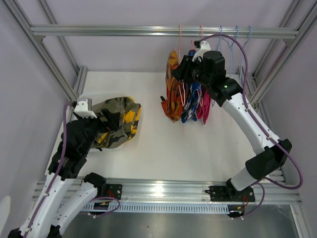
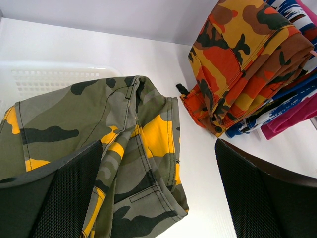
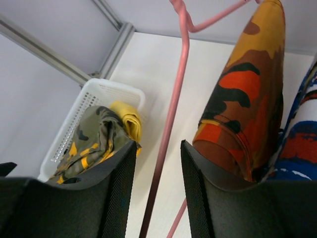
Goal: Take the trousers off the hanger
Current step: Pick up the hanger from the clothesline.
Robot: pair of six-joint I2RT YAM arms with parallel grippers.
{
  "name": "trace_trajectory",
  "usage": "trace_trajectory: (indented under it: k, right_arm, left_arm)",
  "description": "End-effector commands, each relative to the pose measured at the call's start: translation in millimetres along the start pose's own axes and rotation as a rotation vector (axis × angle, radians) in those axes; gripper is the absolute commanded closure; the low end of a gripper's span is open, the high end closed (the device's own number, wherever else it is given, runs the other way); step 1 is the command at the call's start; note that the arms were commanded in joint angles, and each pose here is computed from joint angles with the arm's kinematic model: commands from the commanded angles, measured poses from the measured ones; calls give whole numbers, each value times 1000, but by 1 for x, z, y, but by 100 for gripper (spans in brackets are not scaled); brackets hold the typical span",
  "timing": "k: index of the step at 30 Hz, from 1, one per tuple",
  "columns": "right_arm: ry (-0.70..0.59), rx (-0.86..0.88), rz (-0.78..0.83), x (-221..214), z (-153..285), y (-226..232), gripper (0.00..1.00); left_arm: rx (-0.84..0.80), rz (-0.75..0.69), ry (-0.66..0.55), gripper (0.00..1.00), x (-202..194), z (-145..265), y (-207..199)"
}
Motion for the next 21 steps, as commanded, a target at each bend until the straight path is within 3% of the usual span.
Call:
trace_trajectory:
  k: [1, 11, 21]
  right_arm:
    - [-94, 88, -25, 25, 13, 15, 55]
    - [-117, 136, -74, 26, 15, 20, 100]
    - [-189, 141, -70, 53, 36, 41, 100]
  left_arm:
    - [-8, -15, -2, 1, 0, -3, -1]
    - [-13, -13, -3, 1, 0, -2, -2]
    - [-2, -16, -2, 1, -1, -3, 0]
Point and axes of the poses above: each gripper's point midway between its finger pads, its own z axis back along the fingers, its own y axis along the line the jaws close on, x = y × z, the point moved 4 cm from there along z, back along the fingers, and after that the axes turned 6 degrees about z, right-handed, at the moved point
